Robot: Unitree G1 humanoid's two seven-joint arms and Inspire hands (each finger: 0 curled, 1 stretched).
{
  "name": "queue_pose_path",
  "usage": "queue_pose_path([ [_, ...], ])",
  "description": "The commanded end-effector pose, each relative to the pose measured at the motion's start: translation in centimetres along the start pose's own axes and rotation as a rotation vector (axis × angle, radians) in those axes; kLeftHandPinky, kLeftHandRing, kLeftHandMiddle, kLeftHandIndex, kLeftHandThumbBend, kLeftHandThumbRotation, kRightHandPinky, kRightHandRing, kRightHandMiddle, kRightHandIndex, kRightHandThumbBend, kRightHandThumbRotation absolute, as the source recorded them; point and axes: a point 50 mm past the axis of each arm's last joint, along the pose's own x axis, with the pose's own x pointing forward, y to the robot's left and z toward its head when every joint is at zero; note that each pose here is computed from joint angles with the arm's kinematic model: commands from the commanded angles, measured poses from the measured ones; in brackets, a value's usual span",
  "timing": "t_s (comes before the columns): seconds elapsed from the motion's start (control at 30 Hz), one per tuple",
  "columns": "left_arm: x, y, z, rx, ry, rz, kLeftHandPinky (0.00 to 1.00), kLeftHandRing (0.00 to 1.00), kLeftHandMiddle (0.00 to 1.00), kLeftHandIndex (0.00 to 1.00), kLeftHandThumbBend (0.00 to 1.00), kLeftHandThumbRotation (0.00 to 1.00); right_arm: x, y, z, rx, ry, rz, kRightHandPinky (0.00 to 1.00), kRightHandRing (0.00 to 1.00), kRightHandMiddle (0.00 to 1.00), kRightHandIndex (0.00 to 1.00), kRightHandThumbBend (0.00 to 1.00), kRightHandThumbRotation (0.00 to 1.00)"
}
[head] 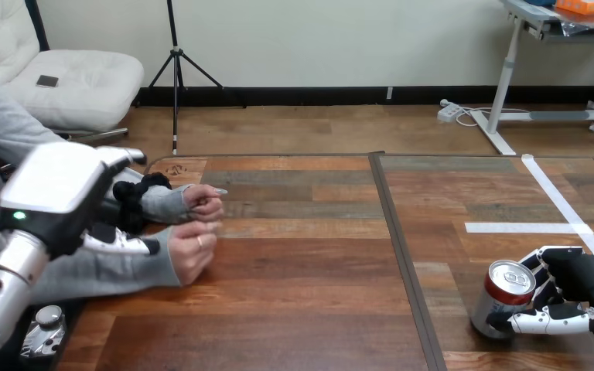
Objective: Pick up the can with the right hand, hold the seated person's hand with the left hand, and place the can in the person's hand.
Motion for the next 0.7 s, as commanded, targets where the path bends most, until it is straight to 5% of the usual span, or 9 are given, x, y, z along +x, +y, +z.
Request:
queue_pose_path([
  [0.0,1.9,2.0,0.1,0.041,-0.021,0.025,0.74,0.79,0.81,0.80,1.00,0.52,1.8,-1.3,2.3,0.014,-0.099,-0.076,0.22,0.27,0.35,0.43,0.82,0.00],
  [0.67,2.5,-0.3,0.6,0.041,0.003,-0.107,0.75,0.79,0.81,0.80,1.00,0.57,1.6,-1.6,2.1,0.030,-0.092,-0.080,0.28,0.32,0.38,0.44,0.83,0.00],
])
